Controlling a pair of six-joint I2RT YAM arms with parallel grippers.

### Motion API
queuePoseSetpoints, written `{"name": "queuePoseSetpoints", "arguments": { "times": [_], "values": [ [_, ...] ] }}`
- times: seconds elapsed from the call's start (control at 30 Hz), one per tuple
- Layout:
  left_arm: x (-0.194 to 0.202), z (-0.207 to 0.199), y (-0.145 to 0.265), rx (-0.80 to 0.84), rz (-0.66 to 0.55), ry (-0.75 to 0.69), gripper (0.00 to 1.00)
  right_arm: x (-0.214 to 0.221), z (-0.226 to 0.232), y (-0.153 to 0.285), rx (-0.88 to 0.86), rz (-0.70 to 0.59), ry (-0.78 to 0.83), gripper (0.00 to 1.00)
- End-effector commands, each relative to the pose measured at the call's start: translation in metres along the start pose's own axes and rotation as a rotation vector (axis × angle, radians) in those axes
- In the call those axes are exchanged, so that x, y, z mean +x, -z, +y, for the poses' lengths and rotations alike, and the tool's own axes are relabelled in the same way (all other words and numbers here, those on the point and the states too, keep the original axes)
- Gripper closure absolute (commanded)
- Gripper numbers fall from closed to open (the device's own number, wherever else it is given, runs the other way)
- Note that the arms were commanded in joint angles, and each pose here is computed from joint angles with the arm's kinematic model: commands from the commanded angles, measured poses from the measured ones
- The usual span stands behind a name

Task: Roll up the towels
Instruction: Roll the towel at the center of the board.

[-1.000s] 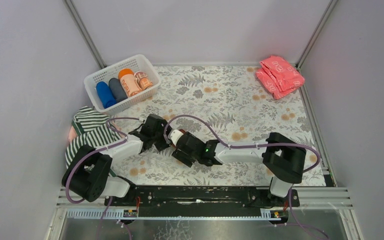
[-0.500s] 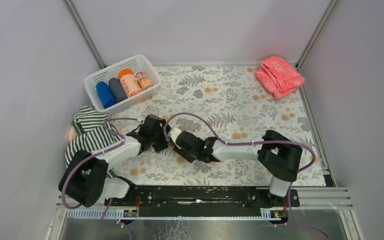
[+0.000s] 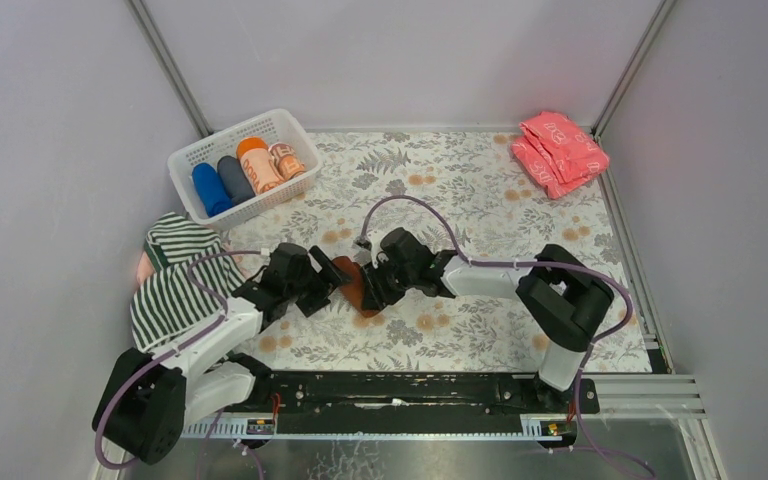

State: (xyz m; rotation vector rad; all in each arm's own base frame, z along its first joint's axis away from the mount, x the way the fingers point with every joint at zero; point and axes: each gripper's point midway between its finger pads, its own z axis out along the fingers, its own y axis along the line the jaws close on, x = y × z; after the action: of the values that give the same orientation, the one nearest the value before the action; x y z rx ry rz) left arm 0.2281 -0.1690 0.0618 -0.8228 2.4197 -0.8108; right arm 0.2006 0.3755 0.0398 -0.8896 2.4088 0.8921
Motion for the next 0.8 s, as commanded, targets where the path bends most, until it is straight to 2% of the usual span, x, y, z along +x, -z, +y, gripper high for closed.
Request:
{"name": "queuePoseSetpoints", "arguments": {
  "times": [0.0, 0.47, 0.77],
  "values": [
    [0.008, -0.008, -0.005, 0.060, 0.039, 0.031, 0.19, 0.024, 0.018, -0.006, -0.175, 0.080, -0.168, 0.67],
    [0.018, -0.015, -0.029, 0.091, 0.081, 0.020, 0.29, 0.029, 0.006, -0.012, -0.379, 0.047, -0.512, 0.71],
    [0.020, -0.008, -0.039, 0.055, 0.085, -0.008, 0.31, 0.037, -0.006, -0.017, -0.424, 0.051, -0.629, 0.72]
  ]
}}
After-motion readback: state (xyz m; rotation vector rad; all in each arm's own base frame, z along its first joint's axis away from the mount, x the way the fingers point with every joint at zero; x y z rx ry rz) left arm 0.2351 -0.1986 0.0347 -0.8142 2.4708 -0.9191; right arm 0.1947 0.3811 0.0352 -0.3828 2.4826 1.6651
